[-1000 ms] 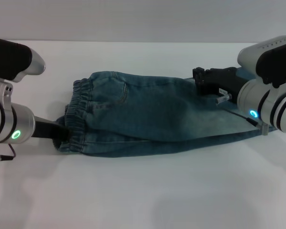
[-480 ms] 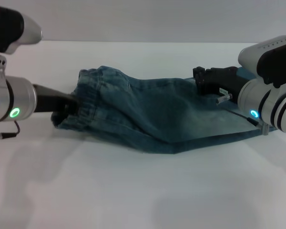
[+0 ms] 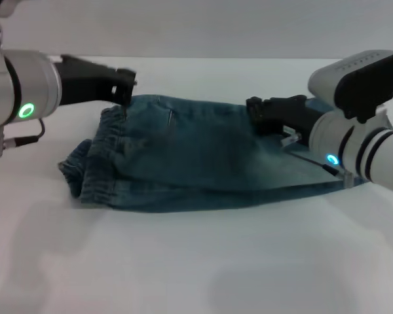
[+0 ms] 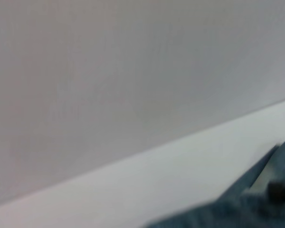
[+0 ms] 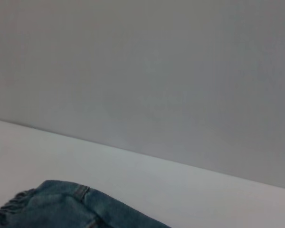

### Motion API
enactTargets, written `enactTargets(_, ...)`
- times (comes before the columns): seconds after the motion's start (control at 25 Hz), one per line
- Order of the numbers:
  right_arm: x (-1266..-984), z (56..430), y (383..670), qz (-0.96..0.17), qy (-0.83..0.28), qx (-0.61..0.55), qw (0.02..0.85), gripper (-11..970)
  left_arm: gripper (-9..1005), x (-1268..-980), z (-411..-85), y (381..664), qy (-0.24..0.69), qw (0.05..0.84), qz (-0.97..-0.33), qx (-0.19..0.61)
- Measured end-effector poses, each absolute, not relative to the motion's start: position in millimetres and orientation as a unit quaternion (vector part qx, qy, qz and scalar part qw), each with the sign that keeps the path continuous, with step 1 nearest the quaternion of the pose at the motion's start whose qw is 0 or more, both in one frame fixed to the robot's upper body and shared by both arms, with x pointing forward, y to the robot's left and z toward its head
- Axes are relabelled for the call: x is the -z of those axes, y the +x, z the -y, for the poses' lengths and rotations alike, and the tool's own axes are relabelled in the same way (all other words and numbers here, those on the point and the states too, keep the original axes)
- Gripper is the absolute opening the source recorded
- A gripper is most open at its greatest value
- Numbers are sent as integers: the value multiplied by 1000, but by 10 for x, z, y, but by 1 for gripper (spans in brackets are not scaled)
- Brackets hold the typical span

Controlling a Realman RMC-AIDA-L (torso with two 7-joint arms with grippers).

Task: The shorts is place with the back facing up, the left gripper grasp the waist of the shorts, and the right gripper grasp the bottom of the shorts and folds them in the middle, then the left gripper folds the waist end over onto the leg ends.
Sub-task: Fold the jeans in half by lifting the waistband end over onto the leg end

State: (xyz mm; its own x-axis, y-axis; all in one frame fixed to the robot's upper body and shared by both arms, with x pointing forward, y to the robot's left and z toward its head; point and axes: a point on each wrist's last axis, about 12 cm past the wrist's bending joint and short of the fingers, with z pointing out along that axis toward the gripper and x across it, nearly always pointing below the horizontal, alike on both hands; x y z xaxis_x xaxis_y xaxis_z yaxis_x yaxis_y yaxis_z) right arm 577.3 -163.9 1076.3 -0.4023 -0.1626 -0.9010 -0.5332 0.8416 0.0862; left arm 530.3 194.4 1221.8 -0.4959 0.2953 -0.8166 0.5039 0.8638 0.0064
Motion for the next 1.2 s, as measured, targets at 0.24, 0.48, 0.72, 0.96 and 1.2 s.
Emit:
enactTargets(0.24, -10728, 1619, 5742, -819, -215, -187, 498, -1, -2, -12229, -1957, 5304, 234, 449, -855, 115)
enactTargets(0.48, -10670, 1687, 5718, -826, -205, -183, 492, -1, -1, -12079, -2090, 5334, 228, 428, -871, 84)
enactTargets(0.72, -10654, 1701, 5704, -828, -203, -183, 490, -1, 98, -11932, -2302, 5308, 209, 400, -891, 50)
enactTargets(0.96, -10641, 1710, 5696, -829, -202, -182, 489, -1, 250, -11819, -2347, 5277, 210, 359, -908, 48)
enactTargets(1.2, -10632, 1703, 5686, -829, -205, -182, 487, -2, 480, -11619, -2352, 5373, 220, 319, -921, 48)
